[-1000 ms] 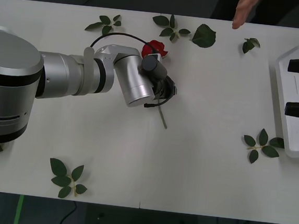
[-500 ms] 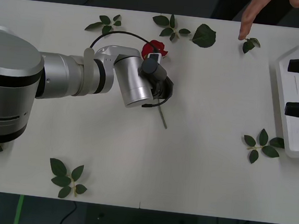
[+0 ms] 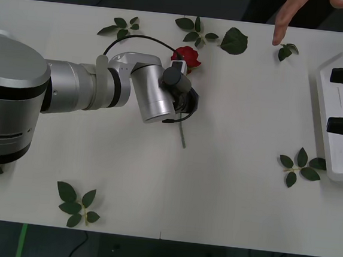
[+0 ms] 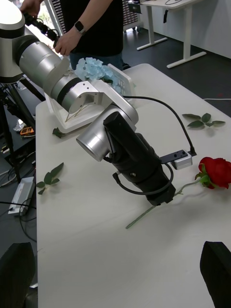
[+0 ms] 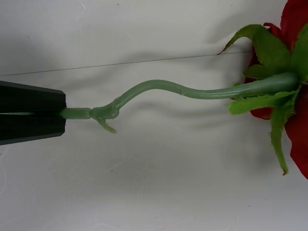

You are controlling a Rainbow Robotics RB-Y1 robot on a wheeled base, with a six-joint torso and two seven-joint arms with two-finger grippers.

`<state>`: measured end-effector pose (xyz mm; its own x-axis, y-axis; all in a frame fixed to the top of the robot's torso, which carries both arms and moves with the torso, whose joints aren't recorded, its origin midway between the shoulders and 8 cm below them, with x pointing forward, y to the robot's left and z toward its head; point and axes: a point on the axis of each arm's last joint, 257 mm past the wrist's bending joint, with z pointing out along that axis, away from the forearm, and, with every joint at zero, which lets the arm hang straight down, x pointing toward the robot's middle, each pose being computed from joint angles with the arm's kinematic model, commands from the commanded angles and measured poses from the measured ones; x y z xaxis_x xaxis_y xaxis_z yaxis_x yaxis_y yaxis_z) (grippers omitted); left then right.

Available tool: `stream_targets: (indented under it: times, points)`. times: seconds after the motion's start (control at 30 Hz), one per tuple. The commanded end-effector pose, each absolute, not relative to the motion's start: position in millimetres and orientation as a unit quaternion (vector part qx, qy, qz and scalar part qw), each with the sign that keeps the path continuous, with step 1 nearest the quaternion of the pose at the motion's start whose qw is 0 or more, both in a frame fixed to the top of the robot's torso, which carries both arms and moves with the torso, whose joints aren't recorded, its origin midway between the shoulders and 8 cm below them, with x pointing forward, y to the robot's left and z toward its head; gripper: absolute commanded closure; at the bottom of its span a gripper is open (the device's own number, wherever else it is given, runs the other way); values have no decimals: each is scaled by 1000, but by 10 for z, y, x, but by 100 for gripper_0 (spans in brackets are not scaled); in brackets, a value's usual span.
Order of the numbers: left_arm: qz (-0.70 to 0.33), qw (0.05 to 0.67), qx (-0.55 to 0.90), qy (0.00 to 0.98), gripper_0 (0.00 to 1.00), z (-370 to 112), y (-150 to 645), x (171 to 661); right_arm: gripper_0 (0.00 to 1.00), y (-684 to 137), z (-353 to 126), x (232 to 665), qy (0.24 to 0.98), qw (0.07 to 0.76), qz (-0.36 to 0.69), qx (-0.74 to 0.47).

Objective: Place the red flowers into the right box and the blue flowers into the left box. If a person shows an open palm, hand one flower to the person first, then continue sorting.

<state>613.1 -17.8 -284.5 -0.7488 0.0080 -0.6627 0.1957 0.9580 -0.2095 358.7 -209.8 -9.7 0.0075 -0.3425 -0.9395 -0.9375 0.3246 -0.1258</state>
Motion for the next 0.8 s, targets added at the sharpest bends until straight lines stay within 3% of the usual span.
stream_targets:
  times: [0.03,0.3,0.8]
  points:
    - [-125,370,93,916,100,-2670,-294,6203,0,-2151,-29,3580,633,505,272,-520]
    - [-125,388,64,911,100,-2487,-174,6414,0,-2151,-29,3580,633,505,272,-520]
    - [-179,417,-68,888,100,-1483,-56,6897,0,-2151,-29,3580,633,505,272,-520]
